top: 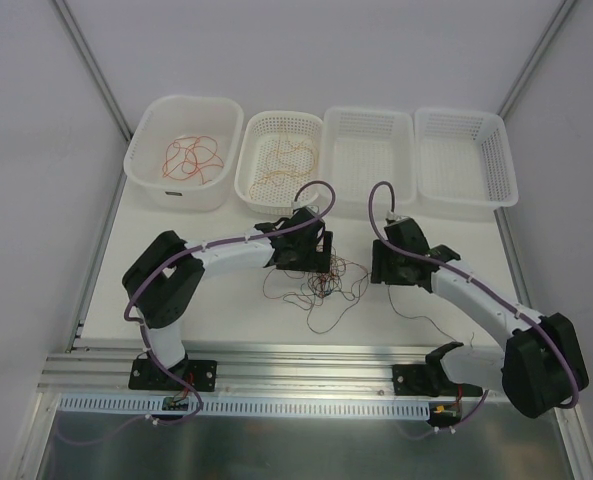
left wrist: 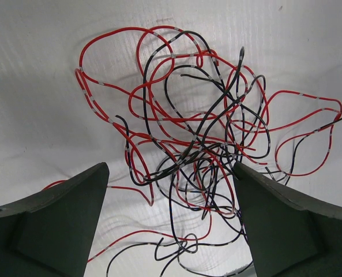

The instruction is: Untangle the cables

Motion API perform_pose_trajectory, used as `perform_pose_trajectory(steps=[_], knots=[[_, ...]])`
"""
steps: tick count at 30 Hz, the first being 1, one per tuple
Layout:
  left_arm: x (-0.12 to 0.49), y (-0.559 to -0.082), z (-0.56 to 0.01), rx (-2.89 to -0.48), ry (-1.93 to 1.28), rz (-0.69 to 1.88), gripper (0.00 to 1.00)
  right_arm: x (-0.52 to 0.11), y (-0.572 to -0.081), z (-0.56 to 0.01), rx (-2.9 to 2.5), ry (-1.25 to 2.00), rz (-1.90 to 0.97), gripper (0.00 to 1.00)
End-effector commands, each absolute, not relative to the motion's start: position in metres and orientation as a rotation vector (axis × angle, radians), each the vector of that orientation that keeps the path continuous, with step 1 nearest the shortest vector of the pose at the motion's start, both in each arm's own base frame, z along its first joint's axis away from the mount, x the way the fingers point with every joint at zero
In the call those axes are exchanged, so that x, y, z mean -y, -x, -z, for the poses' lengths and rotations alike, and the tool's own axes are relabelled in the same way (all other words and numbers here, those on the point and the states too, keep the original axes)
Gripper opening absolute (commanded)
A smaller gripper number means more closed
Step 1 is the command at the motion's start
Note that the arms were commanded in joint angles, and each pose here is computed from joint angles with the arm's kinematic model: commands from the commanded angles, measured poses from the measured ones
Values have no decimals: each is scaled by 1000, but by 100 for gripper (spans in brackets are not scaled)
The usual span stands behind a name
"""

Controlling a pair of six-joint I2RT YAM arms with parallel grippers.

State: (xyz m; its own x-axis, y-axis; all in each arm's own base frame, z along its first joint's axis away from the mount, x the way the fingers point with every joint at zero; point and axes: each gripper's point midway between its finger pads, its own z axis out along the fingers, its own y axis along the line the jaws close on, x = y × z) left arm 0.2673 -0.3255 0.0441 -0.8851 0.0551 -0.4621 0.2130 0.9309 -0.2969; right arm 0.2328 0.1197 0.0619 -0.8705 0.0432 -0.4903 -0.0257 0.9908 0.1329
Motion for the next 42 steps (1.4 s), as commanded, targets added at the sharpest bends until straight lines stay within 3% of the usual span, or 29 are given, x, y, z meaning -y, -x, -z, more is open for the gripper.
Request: perform_pose_trajectory(steps=[1,11,17,20,23,27,33,42], knots=[[333,-274,-58,-2591,-196,486,89,-144,-248,-91,-2516,160,-289,57],[331,-274,-52,-2599,-188,467,86,-185,-279,-86,-2478,442,-358,53],[329,-275,-44,-2615,-167,445,83,-198,-290,-67,-2498,487,-384,45],[327,-276,-41,-2620,-159,429,80,-199,-290,-55,-2522,474,-384,36],[322,-278,-36,-2626,-147,403,77,-196,-289,-57,-2516,457,-376,14],[308,-279,-26,-2653,-121,366,72,-188,-286,-94,-2446,456,-362,1],[280,-279,-16,-2692,-57,301,58,-161,-271,-165,-2354,407,-346,1],[219,-280,-15,-2710,83,189,50,-105,-246,-311,-2062,237,-300,1]])
